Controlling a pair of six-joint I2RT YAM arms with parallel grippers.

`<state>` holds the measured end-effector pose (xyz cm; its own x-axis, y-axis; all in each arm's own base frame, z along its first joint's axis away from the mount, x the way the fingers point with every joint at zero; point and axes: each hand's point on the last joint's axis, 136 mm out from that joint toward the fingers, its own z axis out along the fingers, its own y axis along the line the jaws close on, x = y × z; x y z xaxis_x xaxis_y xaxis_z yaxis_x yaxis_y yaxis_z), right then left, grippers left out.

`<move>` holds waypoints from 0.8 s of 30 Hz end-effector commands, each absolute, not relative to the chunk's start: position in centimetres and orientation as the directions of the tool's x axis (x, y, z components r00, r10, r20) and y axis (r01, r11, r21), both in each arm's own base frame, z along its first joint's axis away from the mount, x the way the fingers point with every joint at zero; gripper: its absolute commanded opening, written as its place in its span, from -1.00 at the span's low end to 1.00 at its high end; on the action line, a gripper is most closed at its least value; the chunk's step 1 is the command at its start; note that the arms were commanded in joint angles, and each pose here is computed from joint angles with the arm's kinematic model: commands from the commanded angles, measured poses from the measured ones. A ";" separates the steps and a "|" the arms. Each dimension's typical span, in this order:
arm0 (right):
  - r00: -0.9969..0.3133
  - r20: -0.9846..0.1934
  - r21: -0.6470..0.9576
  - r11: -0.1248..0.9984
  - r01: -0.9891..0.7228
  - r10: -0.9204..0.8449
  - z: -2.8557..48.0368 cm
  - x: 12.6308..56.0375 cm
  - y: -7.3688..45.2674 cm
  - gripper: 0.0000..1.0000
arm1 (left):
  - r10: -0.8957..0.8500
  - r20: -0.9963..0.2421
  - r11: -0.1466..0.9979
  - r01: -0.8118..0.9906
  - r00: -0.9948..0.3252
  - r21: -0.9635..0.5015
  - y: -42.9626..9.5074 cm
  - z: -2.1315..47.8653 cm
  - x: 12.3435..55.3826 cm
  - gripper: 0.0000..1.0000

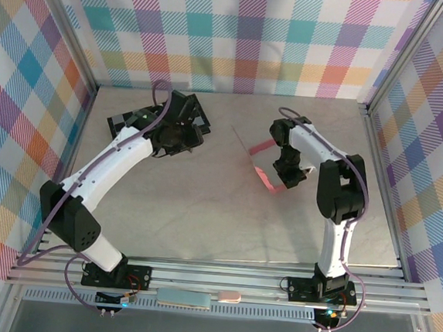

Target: Fold the paper box

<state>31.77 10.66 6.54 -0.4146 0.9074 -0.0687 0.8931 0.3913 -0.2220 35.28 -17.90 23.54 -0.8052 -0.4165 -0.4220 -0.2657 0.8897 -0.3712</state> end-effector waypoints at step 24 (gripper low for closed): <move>0.359 0.170 -0.324 -0.292 0.900 0.918 4.1 30.0 20.9 0.00 | -0.331 -0.405 0.915 -0.186 -0.852 -0.358 -16.6 23.4 31.2 0.01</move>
<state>28.54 21.23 2.47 0.1507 0.9598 0.2368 0.9358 -0.0613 -0.3470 31.92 -16.59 23.48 -0.8366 -0.3599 -0.4129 -0.2177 0.9103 -0.3521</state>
